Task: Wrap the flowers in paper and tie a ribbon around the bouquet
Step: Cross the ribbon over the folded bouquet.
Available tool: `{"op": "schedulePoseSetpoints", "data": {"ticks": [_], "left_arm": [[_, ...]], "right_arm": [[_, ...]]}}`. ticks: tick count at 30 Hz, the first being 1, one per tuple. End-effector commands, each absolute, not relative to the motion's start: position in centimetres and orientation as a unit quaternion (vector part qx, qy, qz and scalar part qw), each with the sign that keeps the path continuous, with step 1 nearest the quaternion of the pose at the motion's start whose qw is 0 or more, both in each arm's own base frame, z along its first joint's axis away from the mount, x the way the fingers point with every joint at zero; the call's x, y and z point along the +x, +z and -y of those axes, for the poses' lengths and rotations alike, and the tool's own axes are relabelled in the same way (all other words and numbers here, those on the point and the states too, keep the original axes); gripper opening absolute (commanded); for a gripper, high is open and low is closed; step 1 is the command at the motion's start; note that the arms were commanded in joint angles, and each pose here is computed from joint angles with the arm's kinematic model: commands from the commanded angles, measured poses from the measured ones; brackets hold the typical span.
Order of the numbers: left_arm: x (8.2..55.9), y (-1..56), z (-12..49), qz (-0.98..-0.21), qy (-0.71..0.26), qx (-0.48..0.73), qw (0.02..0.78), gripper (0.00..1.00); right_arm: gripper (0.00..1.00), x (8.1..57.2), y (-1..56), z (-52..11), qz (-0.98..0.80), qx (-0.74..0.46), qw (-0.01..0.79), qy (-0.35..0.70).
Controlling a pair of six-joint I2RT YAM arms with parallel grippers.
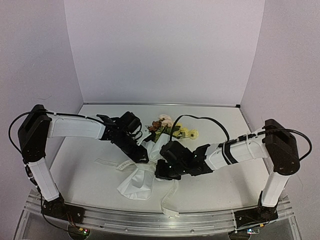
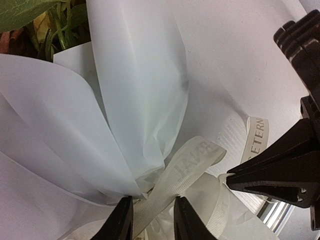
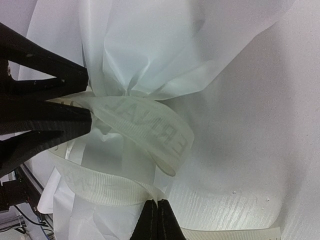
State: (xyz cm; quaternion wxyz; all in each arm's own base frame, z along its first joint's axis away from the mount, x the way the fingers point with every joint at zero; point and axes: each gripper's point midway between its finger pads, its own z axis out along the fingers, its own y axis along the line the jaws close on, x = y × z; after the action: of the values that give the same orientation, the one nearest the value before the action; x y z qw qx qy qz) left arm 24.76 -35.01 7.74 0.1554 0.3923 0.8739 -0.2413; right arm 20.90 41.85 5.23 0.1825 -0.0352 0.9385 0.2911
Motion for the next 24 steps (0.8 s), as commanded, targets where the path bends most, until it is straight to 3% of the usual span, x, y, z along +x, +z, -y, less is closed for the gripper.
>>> {"op": "schedulePoseSetpoints", "data": {"ticks": [1, 3, 8, 24], "left_arm": [[25.2, 8.8, 35.9, -0.868, -0.249, 0.395, 0.172, 0.19], [25.3, 8.9, 35.9, -0.868, -0.250, 0.391, 0.173, 0.11], [25.2, 10.1, 36.3, -0.863, -0.267, 0.387, 0.185, 0.00], [25.5, 12.6, 36.7, -0.853, -0.298, 0.363, 0.227, 0.00]], "right_arm": [[0.00, 21.9, 7.3, -42.3, -0.927, -0.022, 0.204, 0.313], [0.00, 22.1, 7.5, -42.5, -0.926, -0.020, 0.203, 0.316], [0.00, 22.7, 7.7, -42.0, -0.926, -0.004, 0.206, 0.316], [0.00, 25.4, 9.3, -43.6, -0.914, 0.029, 0.199, 0.354]]}}
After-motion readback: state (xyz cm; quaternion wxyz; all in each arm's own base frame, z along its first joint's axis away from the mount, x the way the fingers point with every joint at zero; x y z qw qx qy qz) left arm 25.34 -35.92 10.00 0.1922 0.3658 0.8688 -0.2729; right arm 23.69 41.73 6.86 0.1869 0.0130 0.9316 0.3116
